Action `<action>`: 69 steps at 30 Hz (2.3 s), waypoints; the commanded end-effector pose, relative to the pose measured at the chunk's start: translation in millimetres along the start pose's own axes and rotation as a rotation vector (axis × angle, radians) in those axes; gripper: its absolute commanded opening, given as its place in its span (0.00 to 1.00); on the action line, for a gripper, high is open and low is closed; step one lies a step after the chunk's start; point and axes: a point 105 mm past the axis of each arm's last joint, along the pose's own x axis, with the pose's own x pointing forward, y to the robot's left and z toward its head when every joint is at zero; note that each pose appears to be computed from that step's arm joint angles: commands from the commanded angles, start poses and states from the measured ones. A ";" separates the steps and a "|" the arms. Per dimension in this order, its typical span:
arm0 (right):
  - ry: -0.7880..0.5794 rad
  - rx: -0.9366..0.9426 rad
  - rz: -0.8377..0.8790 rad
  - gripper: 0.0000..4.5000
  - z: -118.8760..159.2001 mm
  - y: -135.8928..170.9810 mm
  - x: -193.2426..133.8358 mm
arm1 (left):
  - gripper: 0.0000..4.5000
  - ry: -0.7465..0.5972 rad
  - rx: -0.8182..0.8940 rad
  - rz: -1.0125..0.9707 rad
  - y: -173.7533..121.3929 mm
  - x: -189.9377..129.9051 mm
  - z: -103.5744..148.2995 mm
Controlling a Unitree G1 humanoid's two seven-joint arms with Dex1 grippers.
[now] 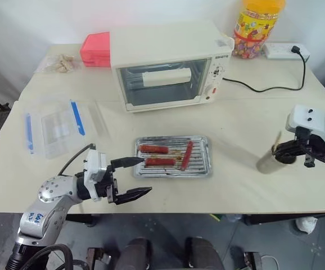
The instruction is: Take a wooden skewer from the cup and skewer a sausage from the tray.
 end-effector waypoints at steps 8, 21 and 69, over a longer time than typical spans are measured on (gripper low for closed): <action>-0.028 0.009 -0.014 0.01 -0.4 -7.6 -20.2 | 1.00 -0.015 0.037 0.003 -1.9 -1.3 6.8; -0.284 -0.025 -0.024 0.01 31.2 -23.9 -82.1 | 1.00 -0.008 0.039 0.014 0.8 -6.6 6.4; -1.227 0.329 0.561 0.01 148.6 57.7 24.4 | 1.00 -0.361 -0.106 0.085 30.3 50.7 44.6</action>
